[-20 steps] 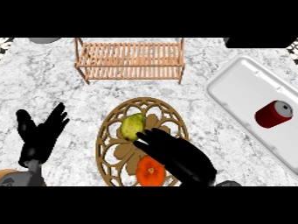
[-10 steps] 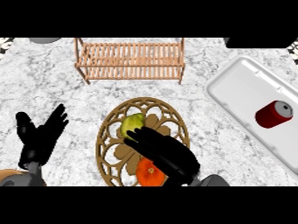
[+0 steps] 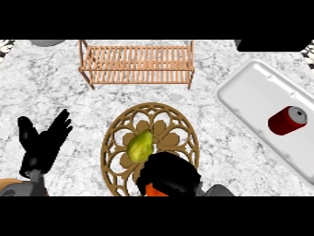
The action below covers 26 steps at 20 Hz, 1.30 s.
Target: Pick the squash from the placemat and place it in the tiered shelf
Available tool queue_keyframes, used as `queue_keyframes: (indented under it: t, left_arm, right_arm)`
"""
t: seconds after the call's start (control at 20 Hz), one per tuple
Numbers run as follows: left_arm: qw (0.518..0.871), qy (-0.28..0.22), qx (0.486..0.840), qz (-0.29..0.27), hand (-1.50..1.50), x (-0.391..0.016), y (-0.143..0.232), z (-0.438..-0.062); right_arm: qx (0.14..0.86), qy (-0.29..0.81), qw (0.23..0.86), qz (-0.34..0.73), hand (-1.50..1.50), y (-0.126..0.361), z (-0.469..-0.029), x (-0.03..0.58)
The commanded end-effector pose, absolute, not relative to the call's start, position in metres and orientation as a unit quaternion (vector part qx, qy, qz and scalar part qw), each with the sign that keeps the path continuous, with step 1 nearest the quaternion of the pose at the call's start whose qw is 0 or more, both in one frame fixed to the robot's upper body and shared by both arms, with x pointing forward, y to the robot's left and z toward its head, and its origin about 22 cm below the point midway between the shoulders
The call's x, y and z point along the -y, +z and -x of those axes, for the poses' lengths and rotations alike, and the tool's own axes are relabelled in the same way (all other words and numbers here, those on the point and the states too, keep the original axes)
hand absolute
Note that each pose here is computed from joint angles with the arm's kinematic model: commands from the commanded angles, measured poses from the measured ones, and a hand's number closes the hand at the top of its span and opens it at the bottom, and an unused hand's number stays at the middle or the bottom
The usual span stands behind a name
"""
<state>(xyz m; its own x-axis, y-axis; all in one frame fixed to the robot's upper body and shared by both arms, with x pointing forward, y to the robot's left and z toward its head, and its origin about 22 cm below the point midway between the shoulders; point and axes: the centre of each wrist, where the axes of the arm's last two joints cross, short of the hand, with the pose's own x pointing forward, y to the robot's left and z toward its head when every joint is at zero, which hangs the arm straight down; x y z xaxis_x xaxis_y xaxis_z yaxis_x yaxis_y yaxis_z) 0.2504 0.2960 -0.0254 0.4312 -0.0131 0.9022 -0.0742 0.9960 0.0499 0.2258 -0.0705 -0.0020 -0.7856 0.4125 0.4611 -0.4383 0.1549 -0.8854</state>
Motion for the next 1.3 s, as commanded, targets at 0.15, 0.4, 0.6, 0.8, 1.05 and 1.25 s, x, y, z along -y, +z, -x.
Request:
queue_keyframes:
  t: [0.15, 0.4, 0.6, 0.8, 1.05, 1.25]
  left_arm:
    - [0.846, 0.020, 0.531, -0.047, 0.00, -0.298, -0.014, -0.257]
    - [0.847, 0.016, 0.530, -0.038, 0.00, -0.292, -0.022, -0.258]
    - [0.850, 0.009, 0.526, -0.039, 0.00, -0.290, -0.027, -0.256]
    - [0.849, -0.004, 0.528, -0.037, 0.00, -0.287, -0.029, -0.257]
    - [0.849, -0.004, 0.527, -0.040, 0.00, -0.284, -0.027, -0.262]
    - [0.850, -0.007, 0.525, -0.030, 0.00, -0.283, -0.029, -0.262]
  right_arm:
    - [0.709, 0.631, 0.311, -0.057, 1.50, -0.024, -0.213, 0.088]
    - [0.632, 0.576, 0.512, 0.075, 1.50, -0.014, -0.217, 0.065]
    - [0.595, 0.517, 0.594, 0.163, 1.50, 0.000, -0.227, 0.065]
    - [0.643, 0.440, 0.591, 0.209, 1.50, 0.053, -0.232, 0.037]
    - [0.684, 0.360, 0.573, 0.270, 1.50, 0.113, -0.231, 0.007]
    - [0.699, 0.303, 0.564, 0.318, 1.50, 0.172, -0.235, -0.011]
